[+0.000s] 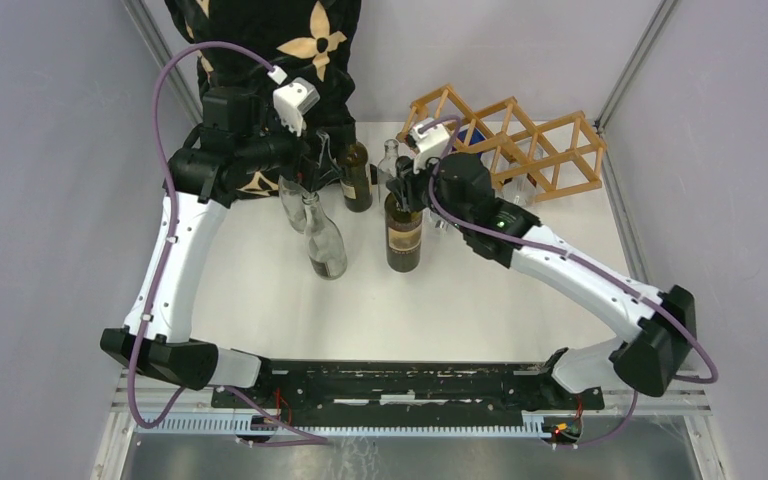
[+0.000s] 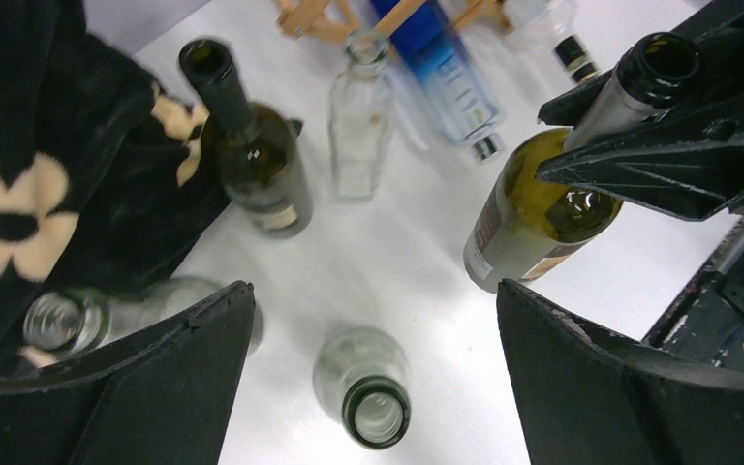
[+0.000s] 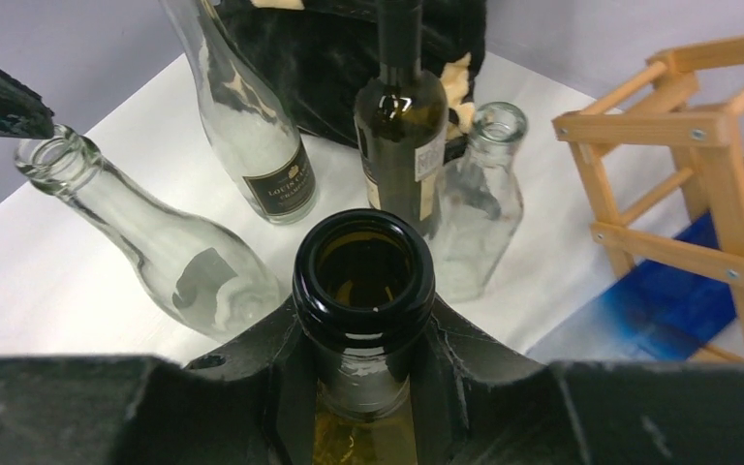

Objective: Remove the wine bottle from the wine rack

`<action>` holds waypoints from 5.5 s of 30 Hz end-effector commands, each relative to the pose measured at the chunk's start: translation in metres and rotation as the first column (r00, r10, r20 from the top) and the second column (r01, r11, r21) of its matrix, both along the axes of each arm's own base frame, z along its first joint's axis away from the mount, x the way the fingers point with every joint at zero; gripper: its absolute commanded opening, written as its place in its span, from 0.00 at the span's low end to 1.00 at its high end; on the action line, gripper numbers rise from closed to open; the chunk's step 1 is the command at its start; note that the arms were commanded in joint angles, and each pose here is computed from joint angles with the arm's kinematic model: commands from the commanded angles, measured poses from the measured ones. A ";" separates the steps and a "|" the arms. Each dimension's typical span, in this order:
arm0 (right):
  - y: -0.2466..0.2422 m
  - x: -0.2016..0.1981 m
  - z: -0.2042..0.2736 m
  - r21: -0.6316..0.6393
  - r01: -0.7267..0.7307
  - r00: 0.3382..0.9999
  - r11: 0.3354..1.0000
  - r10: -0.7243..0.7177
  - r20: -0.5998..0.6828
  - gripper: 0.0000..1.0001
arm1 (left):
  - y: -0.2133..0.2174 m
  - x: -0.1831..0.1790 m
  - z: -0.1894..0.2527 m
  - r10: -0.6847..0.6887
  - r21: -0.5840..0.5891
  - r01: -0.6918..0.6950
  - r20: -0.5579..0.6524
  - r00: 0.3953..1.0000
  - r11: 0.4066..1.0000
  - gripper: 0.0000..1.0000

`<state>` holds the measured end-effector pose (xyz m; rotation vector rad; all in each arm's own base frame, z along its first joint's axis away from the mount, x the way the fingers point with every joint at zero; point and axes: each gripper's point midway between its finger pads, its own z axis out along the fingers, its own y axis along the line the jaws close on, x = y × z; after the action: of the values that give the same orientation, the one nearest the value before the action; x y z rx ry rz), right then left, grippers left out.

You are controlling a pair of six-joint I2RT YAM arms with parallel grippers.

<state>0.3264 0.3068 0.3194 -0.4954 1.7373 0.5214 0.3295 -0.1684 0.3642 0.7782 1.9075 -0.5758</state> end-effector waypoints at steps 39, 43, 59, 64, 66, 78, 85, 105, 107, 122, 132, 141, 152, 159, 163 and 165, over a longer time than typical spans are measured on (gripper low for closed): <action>0.093 0.078 0.009 0.172 -0.051 0.982 0.984 0.018 0.188 0.64 | 0.023 -0.021 0.035 0.090 -0.011 -0.090 0.121 0.989 0.996 1.00; 0.086 0.070 0.028 0.199 -0.066 0.977 0.978 0.022 0.214 0.79 | 0.020 -0.026 0.040 0.074 -0.036 -0.069 0.154 0.985 0.997 1.00; -0.009 0.041 0.072 0.241 0.170 0.982 0.956 -0.185 0.041 0.98 | 0.024 -0.026 0.040 0.089 -0.013 -0.088 0.149 0.985 0.996 1.00; -0.078 0.036 0.009 0.192 0.379 0.922 0.905 -0.353 -0.156 0.98 | 0.024 -0.026 0.037 0.081 -0.008 -0.081 0.145 0.986 0.997 1.00; -0.100 0.037 -0.021 0.186 0.435 0.894 0.881 -0.400 -0.201 0.98 | 0.023 -0.028 0.035 0.074 -0.010 -0.073 0.138 0.988 0.997 1.00; -0.130 0.090 -0.151 0.026 0.541 0.754 0.840 -0.471 -0.459 0.98 | 0.016 -0.036 0.037 0.015 -0.018 -0.012 0.162 0.987 1.000 1.00; -0.133 0.121 -0.181 0.017 0.598 0.714 0.802 -0.523 -0.466 0.98 | 0.014 -0.035 0.030 0.001 -0.015 0.002 0.145 0.989 1.000 1.00; -0.120 0.160 -0.233 0.151 0.670 0.655 0.726 -0.485 -0.579 0.94 | 0.011 -0.036 0.019 -0.036 0.005 0.035 0.129 0.991 0.999 1.00; -0.121 0.159 -0.231 0.172 0.681 0.655 0.712 -0.486 -0.578 0.90 | 0.011 -0.037 0.016 -0.039 0.005 0.039 0.117 0.992 0.999 1.00; -0.127 0.121 -0.210 0.296 0.674 0.693 0.677 -0.440 -0.571 0.23 | 0.012 -0.040 0.012 -0.040 0.007 0.039 0.116 0.992 0.999 1.00; -0.111 0.083 -0.186 0.346 0.573 0.771 0.743 -0.345 -0.535 0.00 | 0.011 -0.050 0.018 -0.100 0.037 0.095 0.191 0.976 0.995 1.00; -0.096 0.006 -0.189 0.372 0.411 0.832 0.833 -0.175 -0.527 0.00 | 0.011 -0.068 0.013 -0.250 0.152 0.213 0.301 0.920 0.965 1.00; -0.088 -0.087 -0.168 0.463 0.222 0.849 0.858 0.063 -0.525 0.00 | -0.006 -0.087 -0.059 -0.608 0.545 0.403 0.266 0.748 0.735 1.00; -0.089 -0.125 -0.141 0.471 0.122 0.835 0.874 0.166 -0.524 0.00 | -0.056 -0.102 -0.085 -0.819 0.750 0.438 0.234 0.524 0.495 1.00; -0.092 -0.147 -0.136 0.445 0.071 0.805 0.893 0.213 -0.554 0.00 | -0.091 -0.099 -0.087 -0.875 0.808 0.391 0.291 0.386 0.441 1.00; -0.092 -0.157 -0.129 0.437 0.035 0.796 0.899 0.240 -0.556 0.00 | -0.108 -0.104 -0.095 -0.904 0.828 0.395 0.280 0.324 0.398 1.00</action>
<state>0.1678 0.1950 0.1025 0.1177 2.3637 1.0485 0.2109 -0.2453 0.2608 2.0055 1.0793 -0.1681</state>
